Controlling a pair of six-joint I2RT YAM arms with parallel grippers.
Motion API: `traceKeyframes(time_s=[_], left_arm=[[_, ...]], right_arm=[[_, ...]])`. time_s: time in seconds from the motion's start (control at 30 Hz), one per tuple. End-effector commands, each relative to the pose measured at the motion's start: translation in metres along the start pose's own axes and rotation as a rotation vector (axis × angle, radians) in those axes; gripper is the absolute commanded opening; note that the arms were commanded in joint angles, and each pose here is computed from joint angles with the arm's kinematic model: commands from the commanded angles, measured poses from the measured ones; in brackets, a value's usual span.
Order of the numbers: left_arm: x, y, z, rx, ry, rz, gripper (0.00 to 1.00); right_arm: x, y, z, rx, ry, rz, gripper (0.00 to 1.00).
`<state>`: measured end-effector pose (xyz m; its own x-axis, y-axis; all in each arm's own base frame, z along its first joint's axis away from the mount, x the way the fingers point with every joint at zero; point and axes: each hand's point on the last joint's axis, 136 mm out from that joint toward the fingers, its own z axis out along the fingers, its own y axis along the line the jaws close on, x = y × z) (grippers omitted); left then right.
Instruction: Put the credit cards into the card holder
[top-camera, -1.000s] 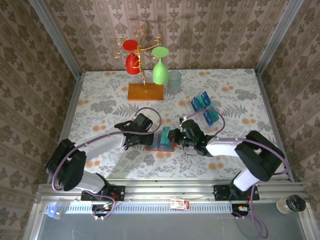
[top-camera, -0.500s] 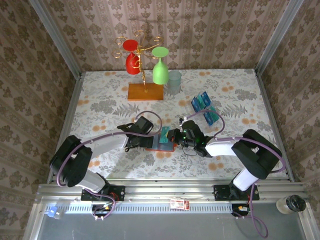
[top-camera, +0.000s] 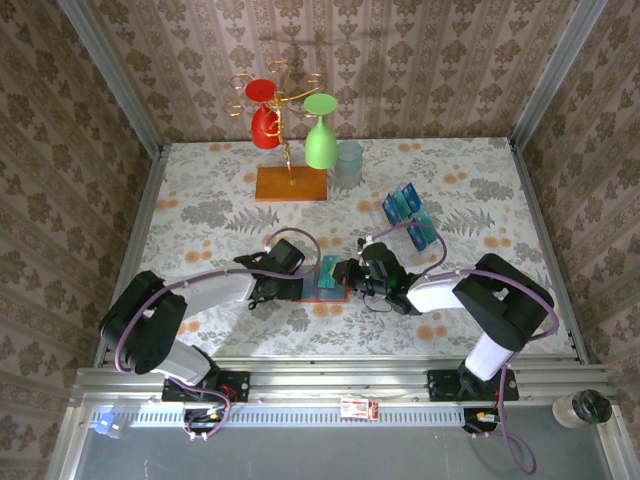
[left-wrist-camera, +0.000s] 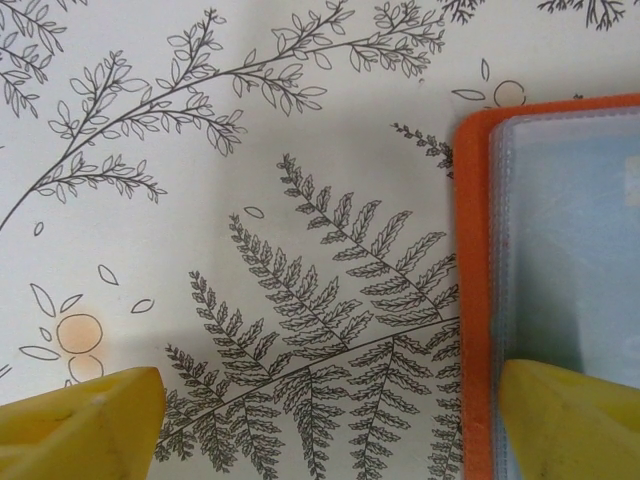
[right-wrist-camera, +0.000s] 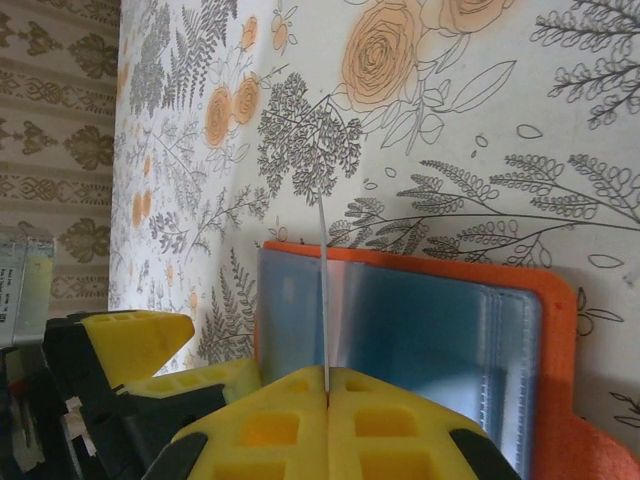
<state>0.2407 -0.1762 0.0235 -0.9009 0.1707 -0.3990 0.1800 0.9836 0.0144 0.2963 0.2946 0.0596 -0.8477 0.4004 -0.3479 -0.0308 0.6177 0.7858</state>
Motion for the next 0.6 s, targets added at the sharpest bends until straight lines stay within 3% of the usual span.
traceKeyframes(time_s=[0.0,0.57], left_arm=[[0.0117,0.0086,0.0021,-0.033,0.02,-0.005,0.88],[0.0176,0.011,0.0037,-0.032,0.024,-0.016,0.88]], right_arm=[[0.0012,0.006,0.0053,-0.026,-0.007,-0.002,0.0],[0.0067,0.0039,0.0143,-0.039,0.006,0.021,0.0]])
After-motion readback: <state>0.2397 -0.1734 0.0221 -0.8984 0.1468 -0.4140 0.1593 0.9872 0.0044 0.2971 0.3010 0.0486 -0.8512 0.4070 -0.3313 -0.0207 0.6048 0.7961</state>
